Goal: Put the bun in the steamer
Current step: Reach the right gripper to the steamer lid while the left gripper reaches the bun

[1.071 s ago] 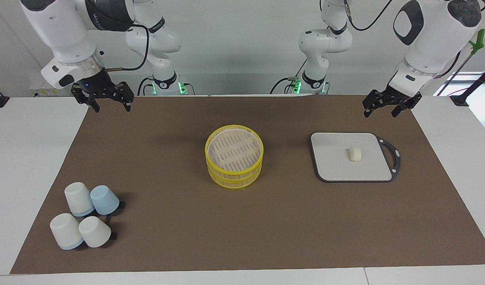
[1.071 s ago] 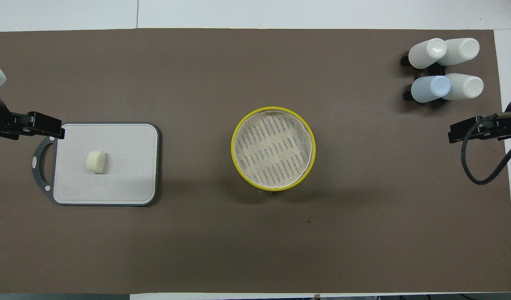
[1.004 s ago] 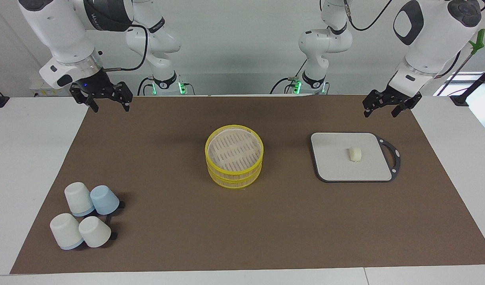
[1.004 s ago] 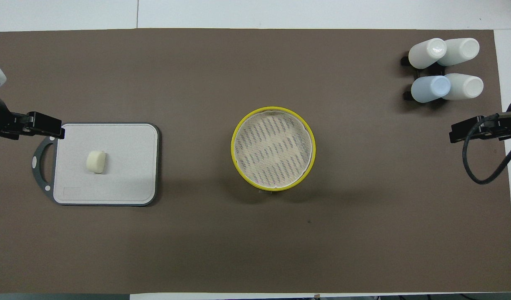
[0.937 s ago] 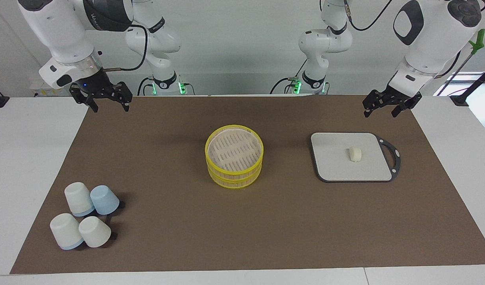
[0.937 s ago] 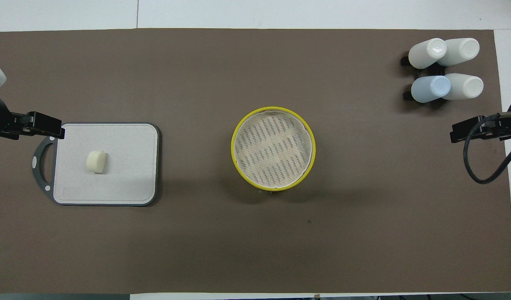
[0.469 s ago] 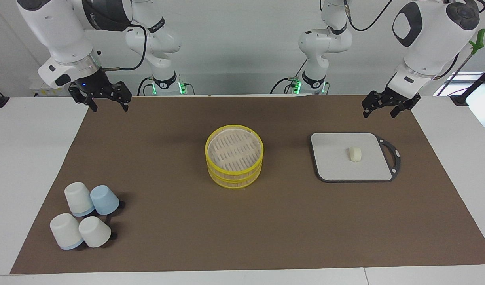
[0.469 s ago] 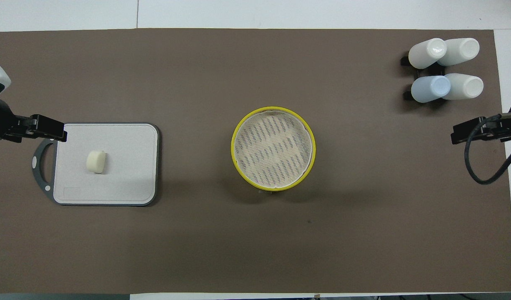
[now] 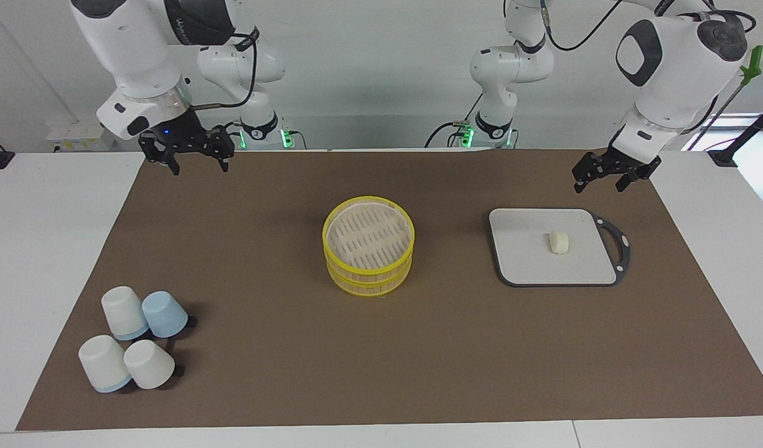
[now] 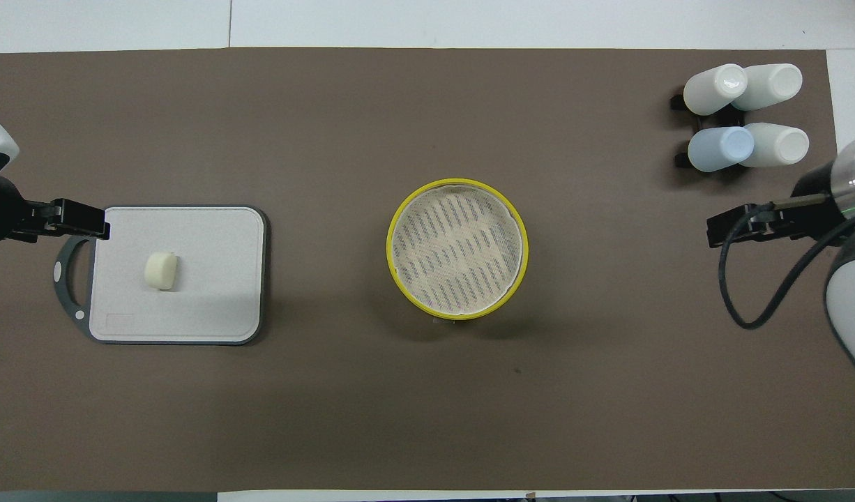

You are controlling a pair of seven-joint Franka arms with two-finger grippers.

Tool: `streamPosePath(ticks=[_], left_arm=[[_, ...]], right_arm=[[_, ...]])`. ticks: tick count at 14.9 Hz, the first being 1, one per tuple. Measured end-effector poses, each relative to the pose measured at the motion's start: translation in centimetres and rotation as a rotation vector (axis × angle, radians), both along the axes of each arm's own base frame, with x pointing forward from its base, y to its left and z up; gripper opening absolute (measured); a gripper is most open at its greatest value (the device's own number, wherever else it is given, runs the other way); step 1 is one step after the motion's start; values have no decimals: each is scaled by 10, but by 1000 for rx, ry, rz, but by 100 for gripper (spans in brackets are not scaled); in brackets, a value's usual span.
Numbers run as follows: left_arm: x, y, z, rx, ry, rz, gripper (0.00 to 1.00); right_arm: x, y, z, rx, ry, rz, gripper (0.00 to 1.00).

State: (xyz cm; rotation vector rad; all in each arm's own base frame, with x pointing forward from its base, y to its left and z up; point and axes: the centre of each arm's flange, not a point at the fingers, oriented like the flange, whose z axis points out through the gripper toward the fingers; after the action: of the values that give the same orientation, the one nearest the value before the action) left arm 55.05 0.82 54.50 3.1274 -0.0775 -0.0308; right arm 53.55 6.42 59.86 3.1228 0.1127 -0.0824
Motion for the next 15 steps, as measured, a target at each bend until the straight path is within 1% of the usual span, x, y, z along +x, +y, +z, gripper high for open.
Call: streamPosePath(ticks=[3, 7, 10, 13, 15], left_arm=[[1, 12, -30, 0, -8, -13, 100], [3, 9, -78, 0, -3, -21, 100], [-5, 9, -118, 0, 0, -22, 100], [-10, 9, -136, 0, 4, -23, 100], [-10, 9, -143, 1, 1, -24, 100]], right_arm=[[2, 57, -14, 13, -10, -37, 100], [3, 154, -48, 27, -35, -53, 100], [-1, 219, -73, 28, -26, -37, 100], [-7, 281, -99, 27, -17, -47, 100], [-10, 308, -114, 19, -3, -47, 100]])
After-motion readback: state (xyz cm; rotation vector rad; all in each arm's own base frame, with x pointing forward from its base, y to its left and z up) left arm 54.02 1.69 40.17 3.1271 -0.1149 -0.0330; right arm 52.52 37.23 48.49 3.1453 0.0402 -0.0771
